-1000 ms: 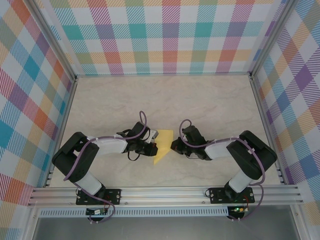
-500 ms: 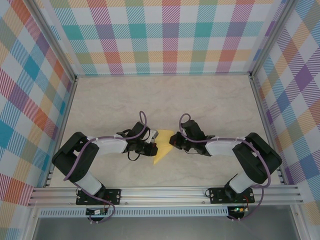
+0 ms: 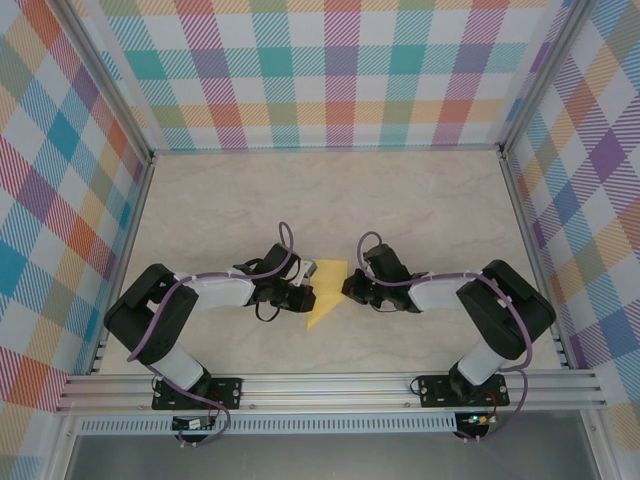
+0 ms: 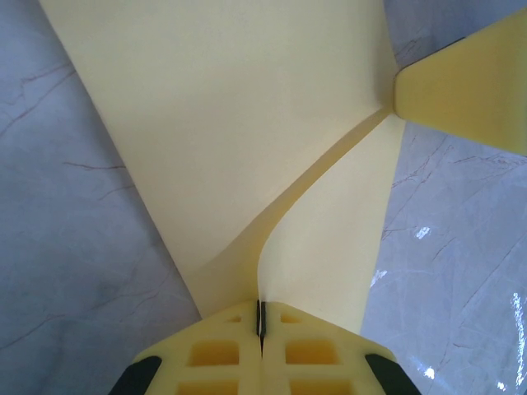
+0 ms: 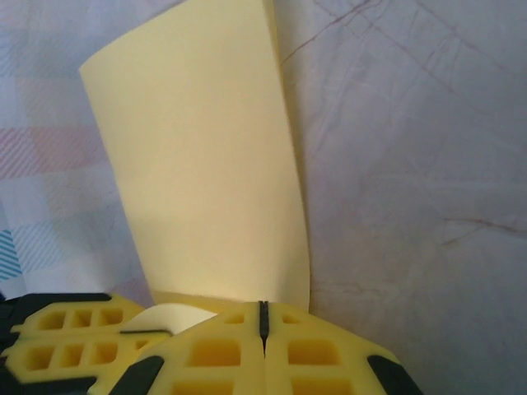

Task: Fold a paper plane with a square sheet of paper (pick it up from the middle)
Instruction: Third fold the triangle at the center of the table.

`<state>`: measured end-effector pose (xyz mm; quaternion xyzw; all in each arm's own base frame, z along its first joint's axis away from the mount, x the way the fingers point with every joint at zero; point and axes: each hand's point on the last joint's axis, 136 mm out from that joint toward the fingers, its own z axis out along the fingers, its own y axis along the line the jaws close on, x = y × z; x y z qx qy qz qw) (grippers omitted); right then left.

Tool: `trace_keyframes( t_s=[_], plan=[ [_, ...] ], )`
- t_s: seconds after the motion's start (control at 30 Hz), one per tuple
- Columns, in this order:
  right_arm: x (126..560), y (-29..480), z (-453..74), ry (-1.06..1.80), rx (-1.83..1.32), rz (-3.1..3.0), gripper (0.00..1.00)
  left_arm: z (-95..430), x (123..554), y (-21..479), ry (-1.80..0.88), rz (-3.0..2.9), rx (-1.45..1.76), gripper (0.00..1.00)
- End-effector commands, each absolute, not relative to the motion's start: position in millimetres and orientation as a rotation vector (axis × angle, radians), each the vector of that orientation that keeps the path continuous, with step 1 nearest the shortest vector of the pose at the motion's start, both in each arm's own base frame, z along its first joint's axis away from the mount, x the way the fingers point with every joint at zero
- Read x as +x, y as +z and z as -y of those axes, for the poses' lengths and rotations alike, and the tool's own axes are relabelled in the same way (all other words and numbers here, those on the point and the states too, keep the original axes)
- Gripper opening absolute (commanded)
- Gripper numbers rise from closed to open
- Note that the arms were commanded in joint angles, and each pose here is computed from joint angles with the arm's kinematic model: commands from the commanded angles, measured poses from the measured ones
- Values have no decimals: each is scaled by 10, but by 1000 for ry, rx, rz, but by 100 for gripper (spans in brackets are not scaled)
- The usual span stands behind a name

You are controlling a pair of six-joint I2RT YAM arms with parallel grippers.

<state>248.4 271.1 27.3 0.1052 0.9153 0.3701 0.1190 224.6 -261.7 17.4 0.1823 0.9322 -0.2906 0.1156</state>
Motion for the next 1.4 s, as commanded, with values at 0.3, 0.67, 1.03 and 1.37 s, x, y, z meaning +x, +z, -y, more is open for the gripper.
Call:
trace_keyframes(
  t_s=[0.3,0.67,1.03,1.37],
  plan=[
    [2407,610,-3084,1280,95,-2645,3,2398,2081,-126,-733,-2858,535,0],
    [2356,165,-2997,1151,154,-2754,1,2396,2088,-115,-729,-2854,533,0],
    [2277,-67,-2852,1042,202,-2827,0,2325,2356,761,-653,-2709,382,58],
    [2276,-47,-2812,1024,244,-2827,1,2755,1949,1131,-1196,-2666,309,34]
  ],
)
